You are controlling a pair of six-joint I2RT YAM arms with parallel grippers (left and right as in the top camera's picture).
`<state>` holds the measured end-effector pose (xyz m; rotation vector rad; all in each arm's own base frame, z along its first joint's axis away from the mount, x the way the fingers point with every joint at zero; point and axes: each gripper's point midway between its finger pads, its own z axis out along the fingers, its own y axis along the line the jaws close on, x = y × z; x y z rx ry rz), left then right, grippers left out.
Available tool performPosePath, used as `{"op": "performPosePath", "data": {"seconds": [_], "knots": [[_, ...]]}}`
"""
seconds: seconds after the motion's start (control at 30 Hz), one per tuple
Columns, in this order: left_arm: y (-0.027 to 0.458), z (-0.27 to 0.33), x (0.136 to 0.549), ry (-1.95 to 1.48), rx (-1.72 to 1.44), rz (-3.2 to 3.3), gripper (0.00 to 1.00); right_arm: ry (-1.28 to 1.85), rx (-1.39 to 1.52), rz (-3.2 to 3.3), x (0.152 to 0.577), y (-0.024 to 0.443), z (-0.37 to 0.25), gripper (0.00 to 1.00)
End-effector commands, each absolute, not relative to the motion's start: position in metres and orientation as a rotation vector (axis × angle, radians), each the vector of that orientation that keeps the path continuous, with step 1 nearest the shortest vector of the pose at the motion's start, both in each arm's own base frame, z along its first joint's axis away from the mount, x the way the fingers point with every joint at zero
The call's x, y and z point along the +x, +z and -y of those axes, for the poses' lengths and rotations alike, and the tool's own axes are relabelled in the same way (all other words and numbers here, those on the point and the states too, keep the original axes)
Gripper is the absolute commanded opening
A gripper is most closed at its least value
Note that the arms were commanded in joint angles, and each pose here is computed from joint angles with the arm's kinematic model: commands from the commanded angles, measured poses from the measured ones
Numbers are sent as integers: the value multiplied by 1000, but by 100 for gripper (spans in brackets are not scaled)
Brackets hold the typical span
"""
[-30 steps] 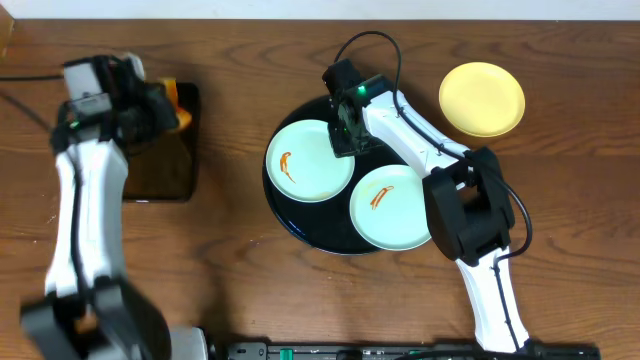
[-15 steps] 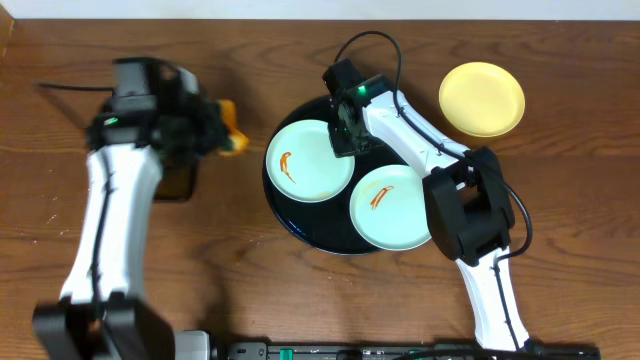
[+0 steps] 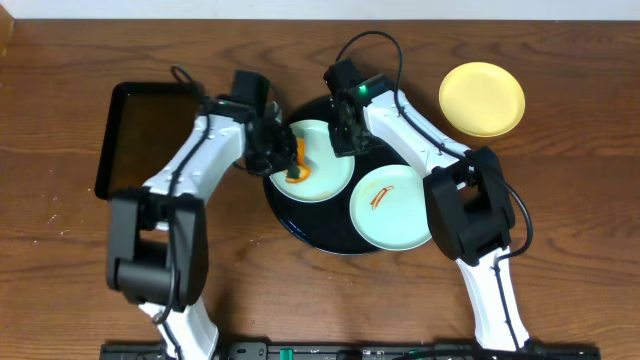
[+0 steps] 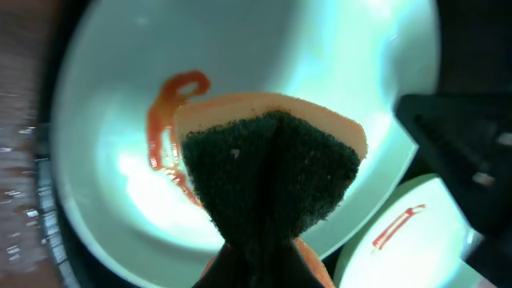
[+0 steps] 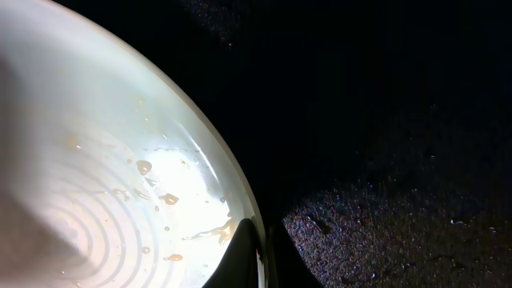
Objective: Clean dirty plates on tray and stack at the side
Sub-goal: 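Move the held sponge with the left gripper onto the green plate, then scrub the sauce on the green plate with the sponge in left gripper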
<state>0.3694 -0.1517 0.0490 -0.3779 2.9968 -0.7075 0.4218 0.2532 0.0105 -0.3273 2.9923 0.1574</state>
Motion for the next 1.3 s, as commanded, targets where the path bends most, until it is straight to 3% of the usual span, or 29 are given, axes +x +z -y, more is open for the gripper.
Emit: {"op": "performPosePath", "data": {"seconds": [0.0, 0.37, 0.87, 1.27], "knots": [[41, 162, 365, -725, -365, -3022, 7, 213, -300, -3024, 415, 4, -264, 1], [29, 190, 380, -748, -334, -2963, 7, 202, -299, -3022, 416, 4, -262, 1], [3, 160, 389, -371, -509, -2931, 7, 198, -299, -3021, 416, 4, -262, 1], [-10, 83, 376, 331, -513, -2865, 7, 179, -297, -3021, 416, 3, -260, 1]]}}
